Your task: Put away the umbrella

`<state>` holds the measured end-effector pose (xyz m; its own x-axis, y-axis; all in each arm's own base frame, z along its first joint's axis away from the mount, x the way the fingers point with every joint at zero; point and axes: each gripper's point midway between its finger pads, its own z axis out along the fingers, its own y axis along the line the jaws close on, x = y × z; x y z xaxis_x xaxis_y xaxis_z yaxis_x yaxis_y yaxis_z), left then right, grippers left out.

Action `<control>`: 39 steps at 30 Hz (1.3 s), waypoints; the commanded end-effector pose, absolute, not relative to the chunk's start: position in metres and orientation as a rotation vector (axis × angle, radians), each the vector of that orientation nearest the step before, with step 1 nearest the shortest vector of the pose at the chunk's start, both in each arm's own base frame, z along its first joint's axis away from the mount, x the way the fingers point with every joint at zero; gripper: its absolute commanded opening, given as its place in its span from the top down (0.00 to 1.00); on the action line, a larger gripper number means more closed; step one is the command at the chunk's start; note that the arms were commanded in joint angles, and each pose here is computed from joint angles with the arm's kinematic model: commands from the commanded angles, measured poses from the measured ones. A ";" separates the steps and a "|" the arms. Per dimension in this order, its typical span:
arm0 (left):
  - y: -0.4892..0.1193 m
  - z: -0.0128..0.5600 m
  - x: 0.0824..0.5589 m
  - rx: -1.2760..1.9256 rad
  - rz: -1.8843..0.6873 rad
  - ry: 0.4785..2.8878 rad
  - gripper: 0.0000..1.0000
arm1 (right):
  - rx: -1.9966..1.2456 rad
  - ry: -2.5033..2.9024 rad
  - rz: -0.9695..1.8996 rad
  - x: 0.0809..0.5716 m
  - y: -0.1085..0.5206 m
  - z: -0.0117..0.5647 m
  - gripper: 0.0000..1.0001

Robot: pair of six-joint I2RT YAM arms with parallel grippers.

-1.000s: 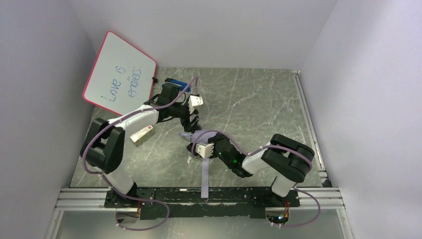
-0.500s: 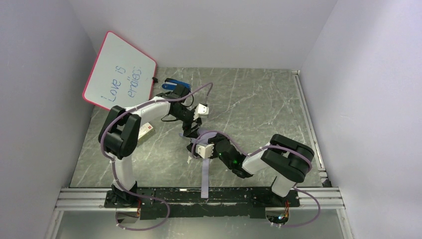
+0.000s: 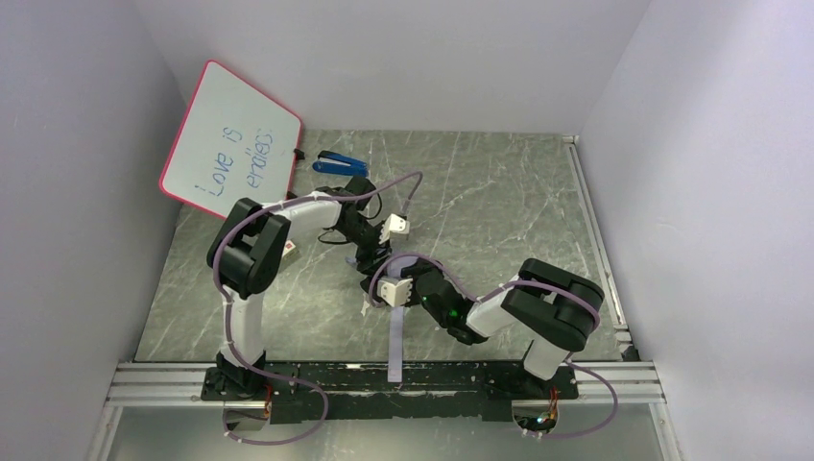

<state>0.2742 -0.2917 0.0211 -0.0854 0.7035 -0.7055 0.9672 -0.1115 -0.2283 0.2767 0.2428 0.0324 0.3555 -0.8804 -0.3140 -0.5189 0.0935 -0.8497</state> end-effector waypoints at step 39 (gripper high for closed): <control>-0.284 -0.006 0.271 1.976 -0.691 1.786 0.95 | -0.587 1.618 0.248 0.221 0.195 0.161 0.30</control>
